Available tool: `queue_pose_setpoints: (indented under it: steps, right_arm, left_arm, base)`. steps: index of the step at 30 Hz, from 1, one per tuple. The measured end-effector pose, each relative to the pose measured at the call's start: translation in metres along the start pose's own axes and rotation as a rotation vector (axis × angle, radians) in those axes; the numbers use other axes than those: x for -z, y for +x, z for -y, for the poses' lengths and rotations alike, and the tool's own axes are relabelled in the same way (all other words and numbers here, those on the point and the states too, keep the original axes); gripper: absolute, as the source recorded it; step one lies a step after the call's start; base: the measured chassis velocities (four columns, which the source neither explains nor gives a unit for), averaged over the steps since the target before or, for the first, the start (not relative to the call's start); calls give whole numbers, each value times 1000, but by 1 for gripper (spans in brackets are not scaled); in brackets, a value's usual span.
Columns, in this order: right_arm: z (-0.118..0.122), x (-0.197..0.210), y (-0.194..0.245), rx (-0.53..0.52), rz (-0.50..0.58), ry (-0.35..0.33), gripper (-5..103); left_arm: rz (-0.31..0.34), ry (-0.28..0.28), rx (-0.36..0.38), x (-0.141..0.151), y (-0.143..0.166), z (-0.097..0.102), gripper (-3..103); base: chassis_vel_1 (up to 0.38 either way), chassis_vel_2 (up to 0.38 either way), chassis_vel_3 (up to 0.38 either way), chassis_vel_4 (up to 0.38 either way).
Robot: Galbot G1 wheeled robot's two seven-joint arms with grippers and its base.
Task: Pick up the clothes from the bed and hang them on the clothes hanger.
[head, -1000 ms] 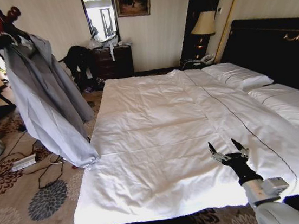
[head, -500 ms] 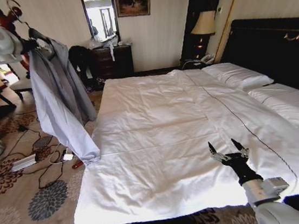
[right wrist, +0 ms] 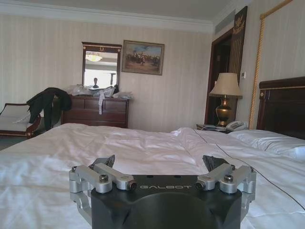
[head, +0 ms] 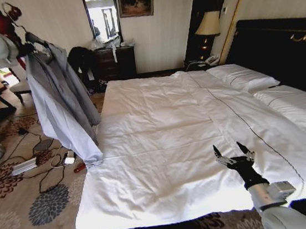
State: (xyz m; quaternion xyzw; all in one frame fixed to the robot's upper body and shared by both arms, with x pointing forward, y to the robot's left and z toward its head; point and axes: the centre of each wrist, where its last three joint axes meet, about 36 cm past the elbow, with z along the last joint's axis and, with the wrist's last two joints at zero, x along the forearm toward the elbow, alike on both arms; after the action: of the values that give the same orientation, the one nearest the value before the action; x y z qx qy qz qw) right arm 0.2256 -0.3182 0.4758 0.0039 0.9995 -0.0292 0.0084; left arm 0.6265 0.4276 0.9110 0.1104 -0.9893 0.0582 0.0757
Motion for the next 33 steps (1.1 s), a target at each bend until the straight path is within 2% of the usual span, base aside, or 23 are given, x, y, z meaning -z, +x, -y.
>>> queue_pose_setpoints:
  steps: [30, 33]
  right_arm:
    - [0, 0, 0, 0, 0, 0, 100]
    - [0, 0, 0, 0, 0, 0, 100]
  left_arm:
    - [-29, -20, -13, -11, 0, 3, 18]
    - [-31, -22, -14, -11, 1, 3, 28]
  base:
    - [0, 0, 0, 0]
    - [0, 0, 0, 0]
